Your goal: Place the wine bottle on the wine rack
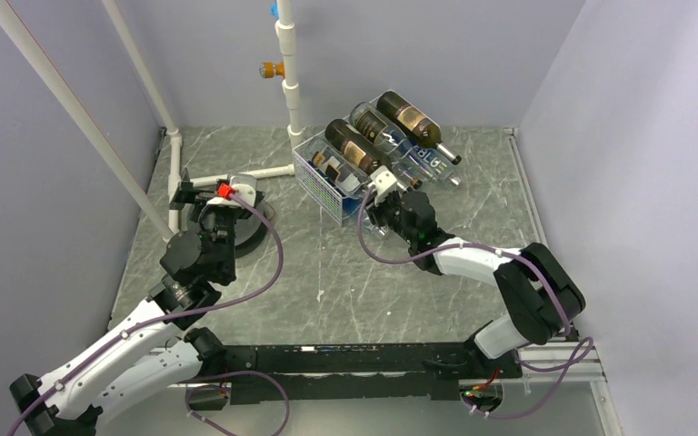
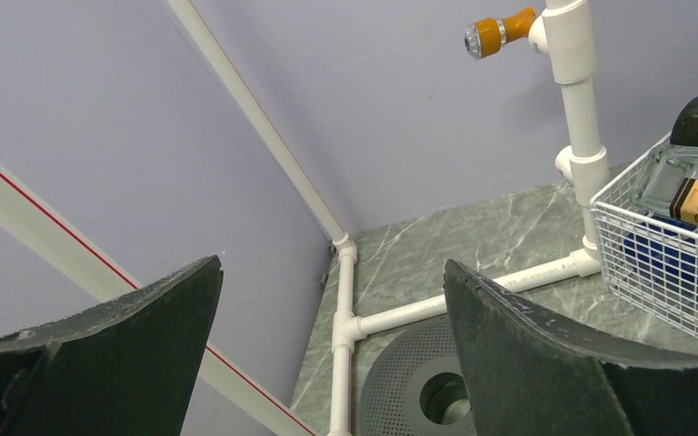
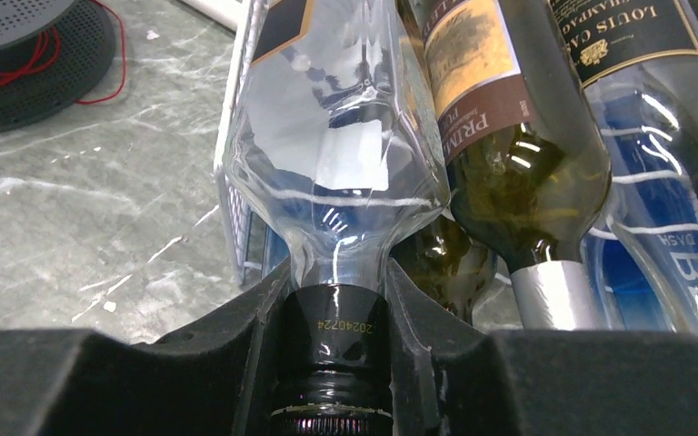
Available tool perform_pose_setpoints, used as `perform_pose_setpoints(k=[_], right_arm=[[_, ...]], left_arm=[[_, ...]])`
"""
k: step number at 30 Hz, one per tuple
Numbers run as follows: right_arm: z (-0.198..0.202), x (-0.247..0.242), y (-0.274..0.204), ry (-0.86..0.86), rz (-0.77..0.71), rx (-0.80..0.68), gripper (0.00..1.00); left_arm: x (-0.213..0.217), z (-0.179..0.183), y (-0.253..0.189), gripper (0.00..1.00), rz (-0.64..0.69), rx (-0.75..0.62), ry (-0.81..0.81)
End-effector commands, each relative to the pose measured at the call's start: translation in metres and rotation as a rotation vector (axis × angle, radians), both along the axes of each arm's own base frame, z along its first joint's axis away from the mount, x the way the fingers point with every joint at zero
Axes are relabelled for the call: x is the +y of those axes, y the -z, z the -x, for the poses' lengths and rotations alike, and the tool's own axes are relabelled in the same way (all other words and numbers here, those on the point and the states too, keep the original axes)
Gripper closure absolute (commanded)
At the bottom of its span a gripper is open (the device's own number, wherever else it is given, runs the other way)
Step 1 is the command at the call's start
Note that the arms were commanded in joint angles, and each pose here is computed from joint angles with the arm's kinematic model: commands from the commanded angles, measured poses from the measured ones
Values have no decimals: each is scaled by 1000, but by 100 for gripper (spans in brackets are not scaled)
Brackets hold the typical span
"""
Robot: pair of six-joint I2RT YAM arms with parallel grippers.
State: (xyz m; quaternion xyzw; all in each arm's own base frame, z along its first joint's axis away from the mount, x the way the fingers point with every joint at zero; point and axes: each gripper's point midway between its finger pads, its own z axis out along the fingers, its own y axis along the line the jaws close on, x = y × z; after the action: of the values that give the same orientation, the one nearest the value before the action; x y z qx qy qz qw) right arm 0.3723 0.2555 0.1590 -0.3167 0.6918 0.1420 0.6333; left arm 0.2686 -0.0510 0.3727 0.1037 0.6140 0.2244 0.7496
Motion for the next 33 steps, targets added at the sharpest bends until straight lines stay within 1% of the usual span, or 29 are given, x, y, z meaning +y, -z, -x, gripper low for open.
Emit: perform_pose_setpoints(k=[1,12,18,22,26,30,32,33], right_arm=[[-3,4,-22,-9,-80,-79,100],[-16,1,6,32,5,-38,100],[-20,6,6,15,22,-18,88],[-20,8,-2,6,26,-16,70],[-17,8,-8,0,33,4,47],[-8,5,-17,-2,15,11,31],[-7,2,-21,10,18,23,25],[-6,1,-22,12,23,31,21]], left_arm=[[1,1,-8,3,36,-27,5],[1,-1,-5,3,27,-15,0],[0,-2,-4,3,29,-13,2],[0,-3,-4,3,28,-11,2],[1,-2,-5,3,33,-15,3],[3,-1,-6,3,41,-19,3],[3,-1,-7,3,44,-21,5],[2,-1,-7,3,43,-19,6]])
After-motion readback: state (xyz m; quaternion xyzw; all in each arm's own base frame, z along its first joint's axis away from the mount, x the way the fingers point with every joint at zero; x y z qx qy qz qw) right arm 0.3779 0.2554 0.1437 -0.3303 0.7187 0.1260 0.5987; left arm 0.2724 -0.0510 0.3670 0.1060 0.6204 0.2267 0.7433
